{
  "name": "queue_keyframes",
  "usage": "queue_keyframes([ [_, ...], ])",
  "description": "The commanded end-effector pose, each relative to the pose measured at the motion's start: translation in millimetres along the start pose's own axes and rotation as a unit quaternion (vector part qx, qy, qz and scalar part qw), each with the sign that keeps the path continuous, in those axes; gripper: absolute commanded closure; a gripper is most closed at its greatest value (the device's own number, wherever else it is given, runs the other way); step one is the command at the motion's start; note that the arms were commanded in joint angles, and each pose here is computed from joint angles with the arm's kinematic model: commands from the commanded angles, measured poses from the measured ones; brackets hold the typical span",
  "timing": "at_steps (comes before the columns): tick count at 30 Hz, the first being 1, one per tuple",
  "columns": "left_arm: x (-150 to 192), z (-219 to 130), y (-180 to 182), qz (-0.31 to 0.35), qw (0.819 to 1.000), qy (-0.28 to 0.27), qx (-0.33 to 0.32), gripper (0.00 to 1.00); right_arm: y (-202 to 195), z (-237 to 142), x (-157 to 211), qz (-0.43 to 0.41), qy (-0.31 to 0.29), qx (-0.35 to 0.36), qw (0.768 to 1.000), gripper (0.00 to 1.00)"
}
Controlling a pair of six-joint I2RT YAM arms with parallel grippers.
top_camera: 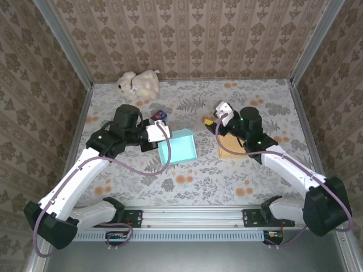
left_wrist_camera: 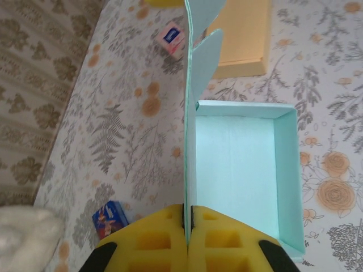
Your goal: Fold the paper box
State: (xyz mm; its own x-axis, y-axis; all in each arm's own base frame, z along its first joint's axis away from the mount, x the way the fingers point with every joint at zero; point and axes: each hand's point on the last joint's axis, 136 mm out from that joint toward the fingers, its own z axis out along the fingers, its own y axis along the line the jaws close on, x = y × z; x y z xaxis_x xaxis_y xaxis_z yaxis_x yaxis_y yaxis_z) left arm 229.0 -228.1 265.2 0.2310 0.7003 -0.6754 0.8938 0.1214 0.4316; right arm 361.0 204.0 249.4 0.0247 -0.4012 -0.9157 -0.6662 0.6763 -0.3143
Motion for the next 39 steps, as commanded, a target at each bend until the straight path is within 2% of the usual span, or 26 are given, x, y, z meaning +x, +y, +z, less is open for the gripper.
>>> queue_keyframes([
  [1, -11.4, -6.0, -7.5, 0.051, 0.998, -0.037, 0.027, 1.0, 31.1, 6.8, -20.8, -0.102, -0.046, -0.117, 0.987, 0.32],
  [9, -6.0, 3.2, -1.4, 0.064, 0.996, -0.056, 0.02, 1.0, 35.2, 19.1, 2.0, -0.131, -0.033, -0.156, 0.979, 0.33],
  [10, -4.3, 4.8, -2.3, 0.063, 0.996, -0.055, 0.021, 1.0, 40.9, 23.9, 14.1, -0.122, -0.021, -0.175, 0.977, 0.33],
  [16, 9.3, 14.0, -1.5, 0.063, 0.997, -0.031, 0.023, 1.0, 62.6, 17.9, 20.8, -0.107, -0.018, -0.246, 0.963, 0.35],
  [32, 14.2, 16.5, -7.7, 0.068, 0.997, -0.027, 0.027, 1.0, 115.2, 7.5, -2.0, -0.126, -0.05, -0.332, 0.933, 0.39],
  [39, 10.2, 14.1, -11.2, 0.076, 0.996, -0.035, 0.028, 1.0, 134.3, 6.8, -13.7, -0.145, -0.056, -0.353, 0.923, 0.47],
])
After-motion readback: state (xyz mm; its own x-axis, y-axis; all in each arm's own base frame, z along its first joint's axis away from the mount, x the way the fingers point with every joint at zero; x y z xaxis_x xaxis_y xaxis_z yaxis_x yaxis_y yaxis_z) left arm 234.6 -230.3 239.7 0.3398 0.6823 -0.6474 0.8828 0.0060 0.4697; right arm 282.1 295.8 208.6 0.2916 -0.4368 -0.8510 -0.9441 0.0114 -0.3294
